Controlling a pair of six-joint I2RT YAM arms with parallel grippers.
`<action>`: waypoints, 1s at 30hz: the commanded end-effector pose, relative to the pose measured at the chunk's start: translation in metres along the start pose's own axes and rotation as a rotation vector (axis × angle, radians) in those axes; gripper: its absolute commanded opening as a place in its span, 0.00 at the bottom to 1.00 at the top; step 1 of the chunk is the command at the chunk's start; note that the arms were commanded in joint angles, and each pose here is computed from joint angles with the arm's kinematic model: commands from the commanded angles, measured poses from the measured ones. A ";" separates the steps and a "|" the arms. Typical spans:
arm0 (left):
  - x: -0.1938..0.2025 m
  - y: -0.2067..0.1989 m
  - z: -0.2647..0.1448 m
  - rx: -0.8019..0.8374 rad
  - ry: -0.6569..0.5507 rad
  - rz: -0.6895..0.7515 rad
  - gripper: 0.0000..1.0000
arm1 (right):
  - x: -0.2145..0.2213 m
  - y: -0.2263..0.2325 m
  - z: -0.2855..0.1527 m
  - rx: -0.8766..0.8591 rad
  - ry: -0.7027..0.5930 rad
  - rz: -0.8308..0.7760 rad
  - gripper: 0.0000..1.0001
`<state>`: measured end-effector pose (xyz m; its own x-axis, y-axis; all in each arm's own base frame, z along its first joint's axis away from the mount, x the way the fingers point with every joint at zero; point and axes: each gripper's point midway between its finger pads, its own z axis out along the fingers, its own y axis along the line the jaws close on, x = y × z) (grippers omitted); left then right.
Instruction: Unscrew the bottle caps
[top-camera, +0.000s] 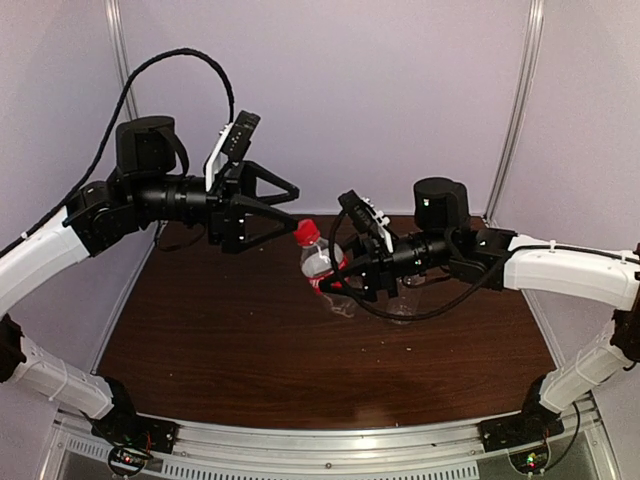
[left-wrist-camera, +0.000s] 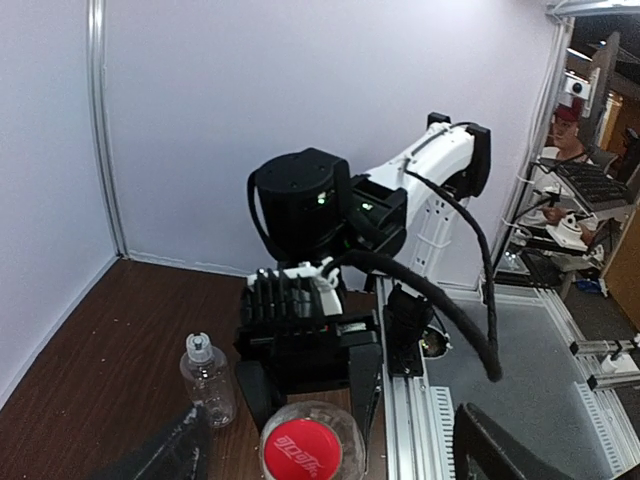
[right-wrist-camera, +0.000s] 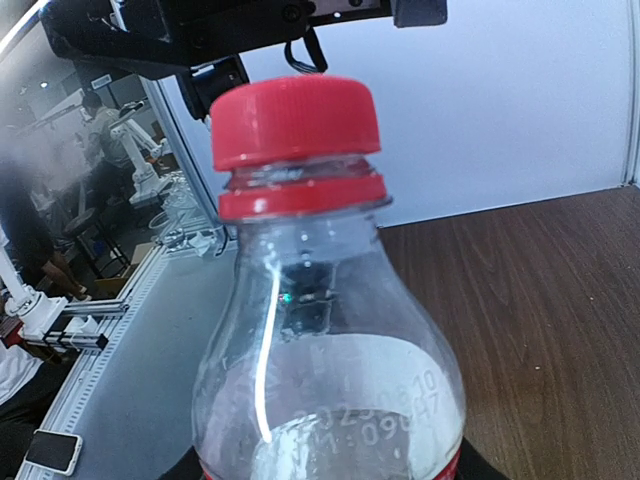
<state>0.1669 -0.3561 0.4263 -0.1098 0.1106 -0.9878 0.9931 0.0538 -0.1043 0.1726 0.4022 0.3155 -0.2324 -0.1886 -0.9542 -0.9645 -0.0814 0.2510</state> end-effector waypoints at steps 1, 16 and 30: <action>-0.007 -0.024 -0.002 0.171 -0.019 0.104 0.82 | -0.017 0.025 0.000 -0.168 -0.036 0.007 0.29; 0.007 -0.016 0.014 0.248 -0.011 0.059 0.58 | -0.020 0.035 0.000 -0.239 -0.050 0.030 0.29; 0.022 -0.011 0.017 0.243 -0.001 0.009 0.48 | -0.020 0.031 0.000 -0.211 -0.055 0.033 0.28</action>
<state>0.1525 -0.3717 0.3963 -0.1192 0.1495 -0.9816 0.9725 -0.1815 -0.1457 0.1455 0.4035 0.3301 -0.2950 -0.1764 -0.9391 -0.9014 -0.2745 0.3348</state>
